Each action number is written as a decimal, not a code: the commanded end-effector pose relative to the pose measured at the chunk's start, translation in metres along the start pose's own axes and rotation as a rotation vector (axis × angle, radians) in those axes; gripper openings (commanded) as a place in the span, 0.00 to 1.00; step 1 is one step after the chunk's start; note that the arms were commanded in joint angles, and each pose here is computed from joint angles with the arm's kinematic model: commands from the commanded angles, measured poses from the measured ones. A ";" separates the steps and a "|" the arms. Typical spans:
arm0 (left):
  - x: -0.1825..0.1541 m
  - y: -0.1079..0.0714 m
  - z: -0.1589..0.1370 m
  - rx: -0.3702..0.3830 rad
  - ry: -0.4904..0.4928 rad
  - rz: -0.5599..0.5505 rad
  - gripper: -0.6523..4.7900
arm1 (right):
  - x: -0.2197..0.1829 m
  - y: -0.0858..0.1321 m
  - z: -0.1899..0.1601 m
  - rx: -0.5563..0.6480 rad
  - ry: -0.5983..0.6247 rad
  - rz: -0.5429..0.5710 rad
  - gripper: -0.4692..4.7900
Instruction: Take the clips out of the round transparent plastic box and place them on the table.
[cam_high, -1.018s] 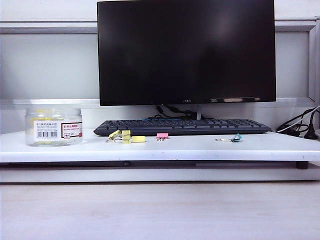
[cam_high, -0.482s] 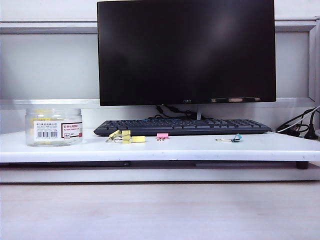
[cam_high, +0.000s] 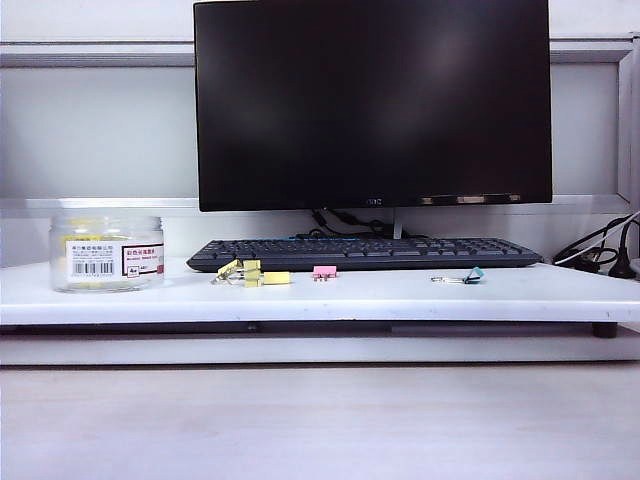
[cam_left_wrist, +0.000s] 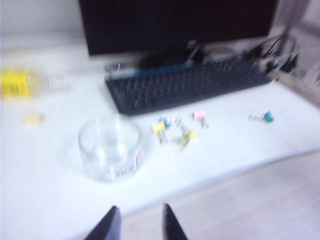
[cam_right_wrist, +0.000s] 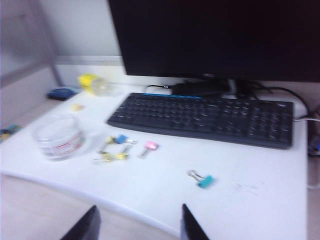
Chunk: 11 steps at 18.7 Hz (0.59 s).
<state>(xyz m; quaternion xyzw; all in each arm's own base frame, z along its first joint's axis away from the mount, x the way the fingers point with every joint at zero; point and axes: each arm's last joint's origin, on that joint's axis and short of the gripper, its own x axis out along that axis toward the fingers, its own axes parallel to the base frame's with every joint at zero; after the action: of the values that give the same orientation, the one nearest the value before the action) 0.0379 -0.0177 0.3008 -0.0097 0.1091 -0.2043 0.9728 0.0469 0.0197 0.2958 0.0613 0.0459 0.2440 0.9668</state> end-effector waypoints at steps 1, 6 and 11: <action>0.016 0.002 -0.016 -0.009 0.035 0.050 0.34 | 0.013 -0.006 -0.011 -0.005 -0.048 -0.035 0.48; 0.042 0.002 -0.042 -0.012 0.042 0.046 0.34 | 0.031 -0.015 -0.044 0.008 0.004 -0.059 0.48; 0.047 0.002 -0.033 -0.082 -0.126 0.031 0.34 | 0.042 -0.021 -0.071 0.025 0.075 -0.068 0.48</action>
<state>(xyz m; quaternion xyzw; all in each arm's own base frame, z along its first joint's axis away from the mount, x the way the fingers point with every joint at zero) 0.0723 -0.0337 0.2542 -0.0322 0.0803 -0.1832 0.9793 0.0835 0.0280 0.2211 0.0604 0.0950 0.2128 0.9706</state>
